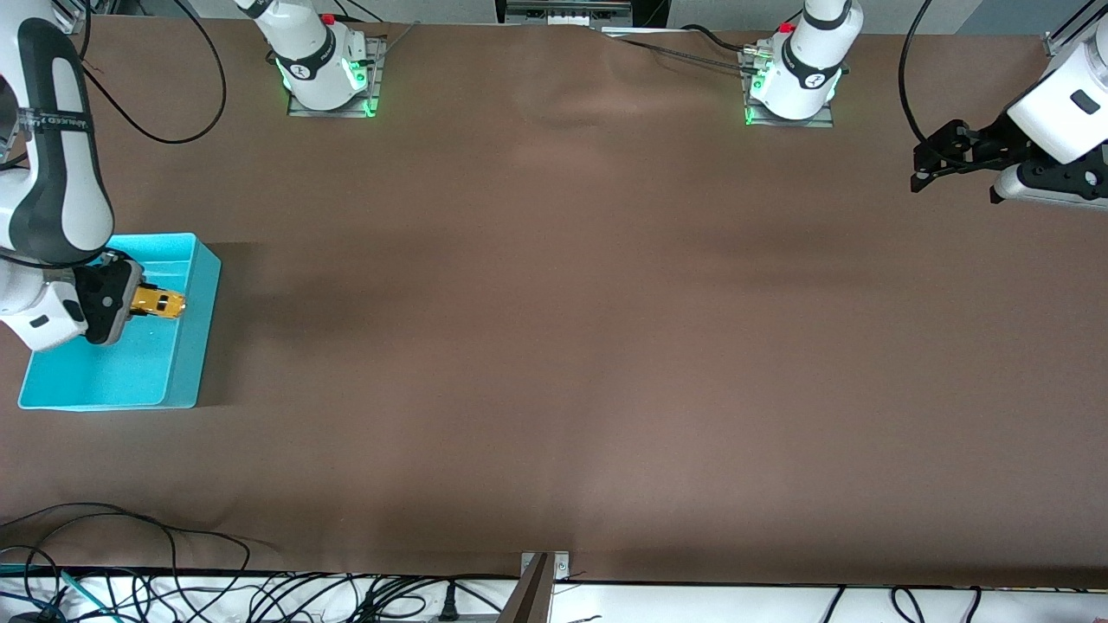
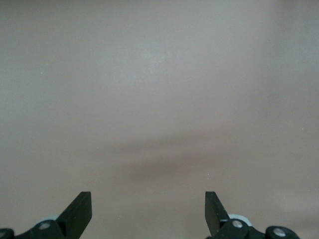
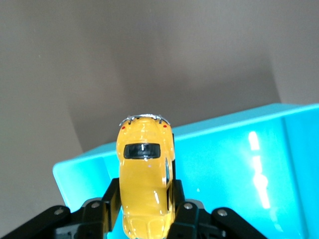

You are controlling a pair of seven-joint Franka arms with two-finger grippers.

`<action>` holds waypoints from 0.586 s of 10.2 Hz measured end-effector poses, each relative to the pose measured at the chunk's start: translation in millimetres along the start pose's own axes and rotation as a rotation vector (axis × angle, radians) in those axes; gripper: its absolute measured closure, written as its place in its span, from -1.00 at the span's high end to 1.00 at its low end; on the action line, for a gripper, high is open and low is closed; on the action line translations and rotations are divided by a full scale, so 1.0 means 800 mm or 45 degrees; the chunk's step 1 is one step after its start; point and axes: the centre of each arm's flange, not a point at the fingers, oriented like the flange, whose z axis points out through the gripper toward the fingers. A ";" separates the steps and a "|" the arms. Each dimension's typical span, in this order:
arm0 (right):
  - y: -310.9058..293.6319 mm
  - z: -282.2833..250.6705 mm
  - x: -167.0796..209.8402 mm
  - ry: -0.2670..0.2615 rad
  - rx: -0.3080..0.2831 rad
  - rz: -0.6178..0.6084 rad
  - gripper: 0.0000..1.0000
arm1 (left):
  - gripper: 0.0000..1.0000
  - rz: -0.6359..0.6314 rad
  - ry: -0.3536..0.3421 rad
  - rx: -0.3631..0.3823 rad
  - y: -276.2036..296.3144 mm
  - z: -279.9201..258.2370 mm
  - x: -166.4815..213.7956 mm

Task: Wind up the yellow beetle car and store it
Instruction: 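Lift the car with the right gripper and lower it into the bin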

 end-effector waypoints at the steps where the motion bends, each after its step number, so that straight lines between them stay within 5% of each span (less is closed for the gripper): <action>1: 0.004 0.007 -0.016 -0.008 -0.014 -0.022 -0.10 | 1.00 0.001 0.000 0.000 0.000 0.000 0.000; 6: 0.030 0.067 -0.070 -0.016 -0.083 -0.140 -0.10 | 1.00 -0.006 -0.001 0.000 -0.003 0.000 0.000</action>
